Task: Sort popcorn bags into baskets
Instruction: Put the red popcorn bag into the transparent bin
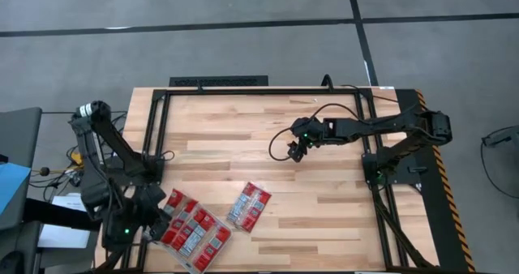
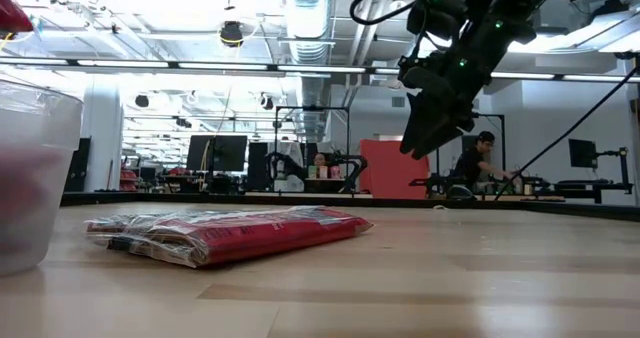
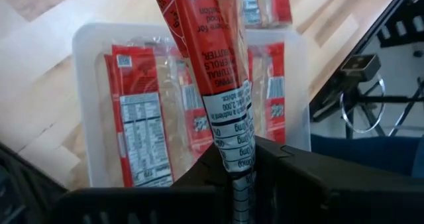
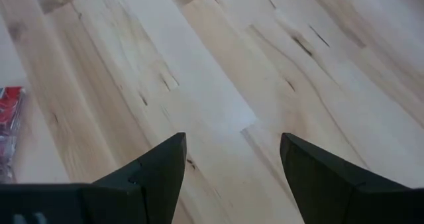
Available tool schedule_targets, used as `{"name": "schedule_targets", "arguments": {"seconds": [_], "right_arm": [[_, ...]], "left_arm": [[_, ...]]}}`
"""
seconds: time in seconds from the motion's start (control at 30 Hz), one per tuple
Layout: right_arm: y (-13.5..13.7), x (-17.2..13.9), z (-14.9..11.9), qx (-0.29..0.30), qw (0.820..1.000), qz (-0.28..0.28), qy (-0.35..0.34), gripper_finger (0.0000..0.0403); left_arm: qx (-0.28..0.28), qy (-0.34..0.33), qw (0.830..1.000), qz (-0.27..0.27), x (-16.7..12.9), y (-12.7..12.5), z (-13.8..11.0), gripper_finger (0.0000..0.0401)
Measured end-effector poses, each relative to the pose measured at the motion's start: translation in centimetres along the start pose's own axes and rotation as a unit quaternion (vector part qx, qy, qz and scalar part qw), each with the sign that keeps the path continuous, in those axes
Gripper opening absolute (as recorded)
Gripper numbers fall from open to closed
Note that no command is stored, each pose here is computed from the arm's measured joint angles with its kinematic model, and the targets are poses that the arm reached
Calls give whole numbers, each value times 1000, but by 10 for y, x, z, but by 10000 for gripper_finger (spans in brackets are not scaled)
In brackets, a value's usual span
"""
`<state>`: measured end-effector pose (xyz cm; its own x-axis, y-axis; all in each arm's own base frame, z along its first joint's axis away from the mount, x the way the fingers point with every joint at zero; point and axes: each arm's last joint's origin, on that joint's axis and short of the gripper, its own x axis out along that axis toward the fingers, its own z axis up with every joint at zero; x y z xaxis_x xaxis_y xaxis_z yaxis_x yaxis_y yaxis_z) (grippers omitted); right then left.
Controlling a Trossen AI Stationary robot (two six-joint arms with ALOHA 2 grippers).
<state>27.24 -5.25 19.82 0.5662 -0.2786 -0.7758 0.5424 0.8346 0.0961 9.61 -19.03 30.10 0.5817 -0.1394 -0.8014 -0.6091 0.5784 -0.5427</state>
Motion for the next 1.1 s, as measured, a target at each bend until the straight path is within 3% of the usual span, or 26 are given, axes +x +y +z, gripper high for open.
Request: {"name": "schedule_targets", "arguments": {"seconds": [0.13, 0.3, 0.57, 0.87, 1.1], "right_arm": [[0, 0, 0, 0, 1000, -1, -1, 270], [0, 0, 0, 11, 1000, -1, -2, 270], [0, 0, 0, 18, 1000, -1, -2, 270], [0, 0, 0, 18, 1000, -2, -2, 270], [0, 0, 0, 17, 1000, -2, -2, 270]], "left_arm": [[3, -11, 1000, -5, 2, 2, -7, 10], [-25, 26, 999, -12, 28, 15, -21, 11], [-17, 8, 1000, -7, 45, 38, -20, 11], [-43, 40, 995, -78, 65, 57, -22, 11], [-48, 47, 996, -51, 67, 65, -17, 36]]}}
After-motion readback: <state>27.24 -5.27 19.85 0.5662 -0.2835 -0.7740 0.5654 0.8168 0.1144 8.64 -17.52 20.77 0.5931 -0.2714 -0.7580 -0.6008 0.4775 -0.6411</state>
